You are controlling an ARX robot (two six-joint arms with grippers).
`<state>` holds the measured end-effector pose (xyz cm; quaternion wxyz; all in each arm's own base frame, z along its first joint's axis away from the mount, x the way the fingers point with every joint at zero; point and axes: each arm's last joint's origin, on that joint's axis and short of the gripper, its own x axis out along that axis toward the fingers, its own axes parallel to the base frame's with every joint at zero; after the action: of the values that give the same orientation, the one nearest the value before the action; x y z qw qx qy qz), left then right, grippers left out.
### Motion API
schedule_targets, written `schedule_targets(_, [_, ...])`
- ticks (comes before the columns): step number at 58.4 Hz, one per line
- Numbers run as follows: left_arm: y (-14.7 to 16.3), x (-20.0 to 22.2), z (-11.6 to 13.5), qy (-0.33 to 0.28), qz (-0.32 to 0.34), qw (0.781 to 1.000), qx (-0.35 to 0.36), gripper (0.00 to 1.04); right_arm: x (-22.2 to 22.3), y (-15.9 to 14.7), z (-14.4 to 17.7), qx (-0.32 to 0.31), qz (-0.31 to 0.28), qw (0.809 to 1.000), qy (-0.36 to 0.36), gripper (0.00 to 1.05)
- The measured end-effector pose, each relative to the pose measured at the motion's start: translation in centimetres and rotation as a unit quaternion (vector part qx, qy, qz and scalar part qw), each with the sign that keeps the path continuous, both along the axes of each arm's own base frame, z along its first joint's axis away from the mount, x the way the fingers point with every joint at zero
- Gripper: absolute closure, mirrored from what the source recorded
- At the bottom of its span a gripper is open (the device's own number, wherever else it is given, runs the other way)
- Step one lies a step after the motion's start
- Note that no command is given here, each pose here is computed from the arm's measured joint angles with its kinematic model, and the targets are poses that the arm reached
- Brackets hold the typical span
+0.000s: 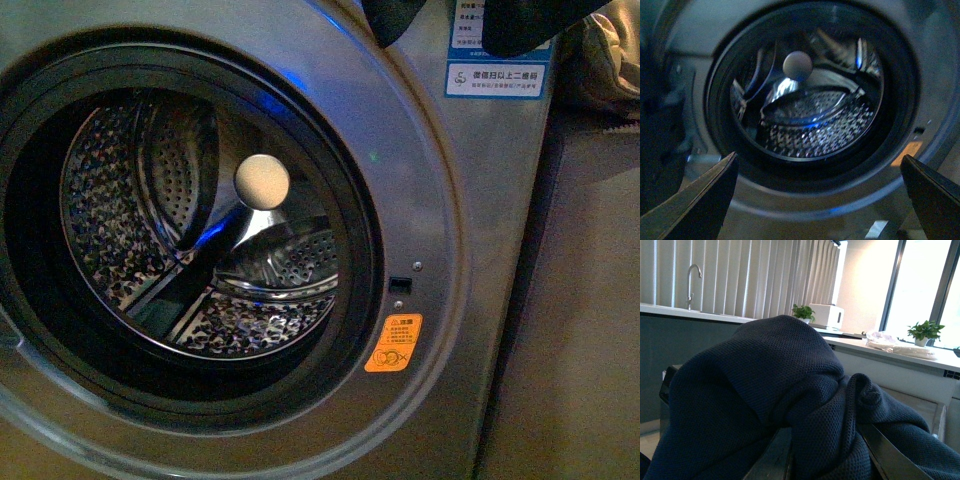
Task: Put clothes into washing machine
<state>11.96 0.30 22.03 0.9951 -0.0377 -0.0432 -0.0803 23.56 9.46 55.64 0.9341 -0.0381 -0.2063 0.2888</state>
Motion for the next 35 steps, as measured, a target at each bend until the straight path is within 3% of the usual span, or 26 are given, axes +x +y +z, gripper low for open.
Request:
schedule_targets(11, [-0.3,3.3,8.9,-0.071,-0.043,0.997,0.002,0.07,0.0,0.0,0.0,0.000,0.000,1.000,0.000,0.83])
schedule_targets(19, [-2.1,6.3,15.8,-0.116,-0.136,0.984,0.010,0.07,0.0,0.0,0.0,0.000,0.000,1.000,0.000,0.83])
schedule_targets(35, [-4.7,9.9,20.3,-0.133,-0.208,0.969,0.010,0.07,0.0,0.0,0.0,0.000,0.000,1.000,0.000,0.83])
